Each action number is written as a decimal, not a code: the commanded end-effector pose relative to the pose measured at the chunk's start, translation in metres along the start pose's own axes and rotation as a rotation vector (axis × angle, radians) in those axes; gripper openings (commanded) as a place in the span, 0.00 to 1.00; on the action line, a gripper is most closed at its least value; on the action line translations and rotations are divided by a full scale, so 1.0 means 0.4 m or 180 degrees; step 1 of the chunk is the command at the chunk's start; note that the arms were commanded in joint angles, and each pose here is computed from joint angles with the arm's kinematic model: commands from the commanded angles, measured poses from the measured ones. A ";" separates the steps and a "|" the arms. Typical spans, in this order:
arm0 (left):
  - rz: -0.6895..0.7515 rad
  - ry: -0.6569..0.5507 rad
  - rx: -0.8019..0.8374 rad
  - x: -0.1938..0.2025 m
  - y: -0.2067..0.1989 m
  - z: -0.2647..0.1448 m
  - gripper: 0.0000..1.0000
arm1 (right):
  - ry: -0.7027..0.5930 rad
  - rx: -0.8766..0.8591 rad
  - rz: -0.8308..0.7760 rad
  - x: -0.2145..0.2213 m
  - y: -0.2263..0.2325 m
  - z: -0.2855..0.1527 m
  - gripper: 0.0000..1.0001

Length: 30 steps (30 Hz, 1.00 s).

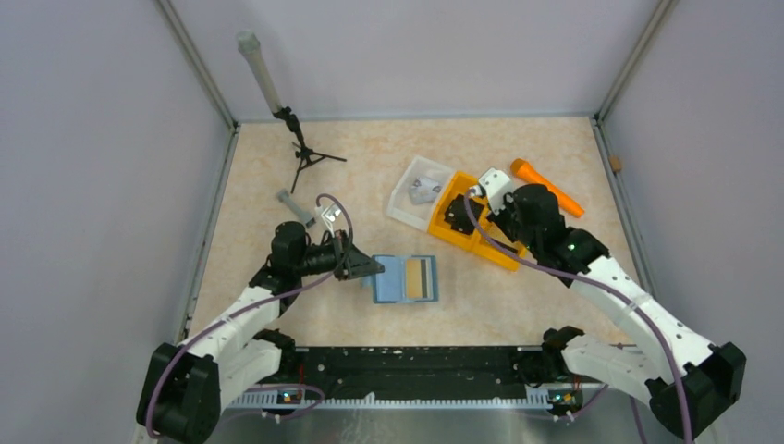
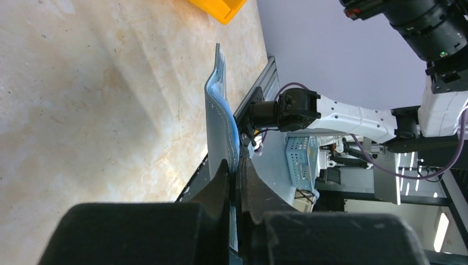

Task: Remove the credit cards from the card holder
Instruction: Place the credit card in the storage box.

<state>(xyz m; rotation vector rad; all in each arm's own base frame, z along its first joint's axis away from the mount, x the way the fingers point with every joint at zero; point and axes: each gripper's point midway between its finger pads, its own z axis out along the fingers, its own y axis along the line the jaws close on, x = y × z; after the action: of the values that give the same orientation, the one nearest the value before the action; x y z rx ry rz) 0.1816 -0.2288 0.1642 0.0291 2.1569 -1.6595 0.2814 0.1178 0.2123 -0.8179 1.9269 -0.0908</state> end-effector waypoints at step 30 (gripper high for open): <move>0.0357 0.0036 0.0084 -0.010 -0.045 -0.014 0.00 | 0.0907 0.0474 -0.1412 0.176 -0.108 0.220 0.00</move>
<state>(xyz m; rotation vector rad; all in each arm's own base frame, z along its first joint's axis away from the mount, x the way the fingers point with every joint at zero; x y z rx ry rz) 0.1746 -0.2258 0.1622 0.0808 2.1863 -1.6226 0.3430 0.0648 0.1248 -1.1774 1.9844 -0.6418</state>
